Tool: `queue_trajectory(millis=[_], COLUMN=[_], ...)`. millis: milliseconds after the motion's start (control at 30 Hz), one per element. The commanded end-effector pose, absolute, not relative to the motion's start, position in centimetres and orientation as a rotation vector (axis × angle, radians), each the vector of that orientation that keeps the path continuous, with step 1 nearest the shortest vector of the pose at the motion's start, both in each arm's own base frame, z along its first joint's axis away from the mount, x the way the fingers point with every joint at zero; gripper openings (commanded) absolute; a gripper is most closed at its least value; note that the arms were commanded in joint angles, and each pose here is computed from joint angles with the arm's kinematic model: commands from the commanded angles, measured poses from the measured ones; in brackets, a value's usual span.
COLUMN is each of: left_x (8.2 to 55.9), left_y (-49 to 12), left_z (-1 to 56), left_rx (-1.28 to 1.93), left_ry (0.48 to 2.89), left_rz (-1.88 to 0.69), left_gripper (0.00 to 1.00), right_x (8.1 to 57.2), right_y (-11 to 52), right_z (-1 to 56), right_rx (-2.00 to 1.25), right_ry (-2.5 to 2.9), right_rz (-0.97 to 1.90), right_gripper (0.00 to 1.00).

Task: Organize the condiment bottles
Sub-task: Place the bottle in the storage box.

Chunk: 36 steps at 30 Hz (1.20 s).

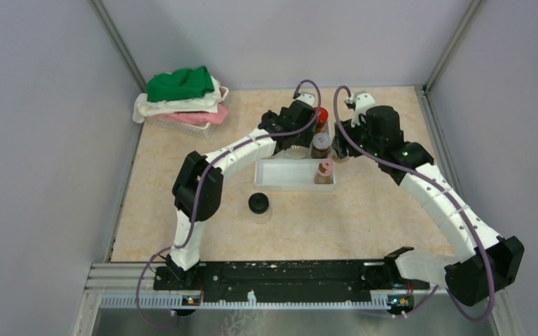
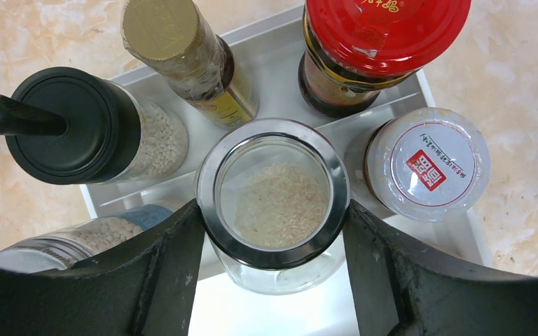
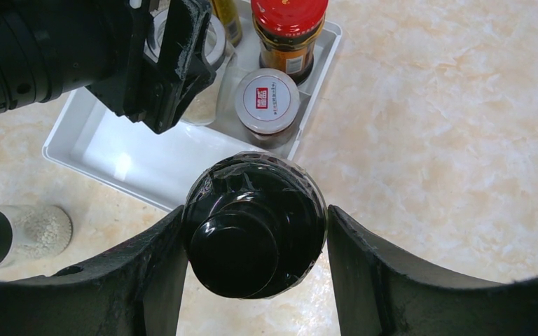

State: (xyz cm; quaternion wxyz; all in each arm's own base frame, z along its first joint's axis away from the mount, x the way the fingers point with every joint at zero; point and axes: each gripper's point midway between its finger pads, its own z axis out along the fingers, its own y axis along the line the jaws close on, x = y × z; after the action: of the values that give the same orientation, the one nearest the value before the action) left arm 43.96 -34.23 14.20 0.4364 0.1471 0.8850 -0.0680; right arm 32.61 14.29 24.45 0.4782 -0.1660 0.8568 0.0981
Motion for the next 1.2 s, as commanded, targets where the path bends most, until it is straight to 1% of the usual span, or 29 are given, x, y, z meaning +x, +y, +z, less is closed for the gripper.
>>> queue_trajectory(millis=[0,233,300,433,500,667,833,1167], left_x=[44.7,43.6,43.0,41.6,40.9,39.4,37.9,35.9], left_y=[-35.1,-34.1,-33.5,-32.1,-31.9,-32.2,-33.0,-32.8], left_z=[13.6,12.6,12.0,10.2,9.9,10.4,11.6,13.1], left_rx=[0.328,0.321,0.311,0.311,0.323,0.41,0.594,0.803], left_ry=[2.179,2.214,2.237,2.296,2.31,2.293,2.258,2.226], left_rz=[-0.203,-0.191,-0.177,-0.135,-0.148,-0.233,-0.314,-0.38], left_gripper=[0.58,0.56,0.53,0.42,0.4,0.42,0.45,0.46], right_x=[33.2,33.2,33.2,33.2,33.2,33.2,33.2,32.9], right_y=[14.2,14.4,14.4,14.5,14.5,14.5,14.5,15.0], right_z=[27.1,26.9,26.8,26.7,26.8,26.7,26.7,26.6], right_rx=[-0.38,-0.383,-0.384,-0.382,-0.38,-0.376,-0.372,-0.387], right_ry=[1.991,1.993,1.993,1.994,1.992,1.995,1.996,1.997], right_rz=[0.26,0.27,0.27,0.274,0.277,0.28,0.281,0.315], right_gripper=[0.26,0.26,0.26,0.25,0.25,0.25,0.25,0.25])
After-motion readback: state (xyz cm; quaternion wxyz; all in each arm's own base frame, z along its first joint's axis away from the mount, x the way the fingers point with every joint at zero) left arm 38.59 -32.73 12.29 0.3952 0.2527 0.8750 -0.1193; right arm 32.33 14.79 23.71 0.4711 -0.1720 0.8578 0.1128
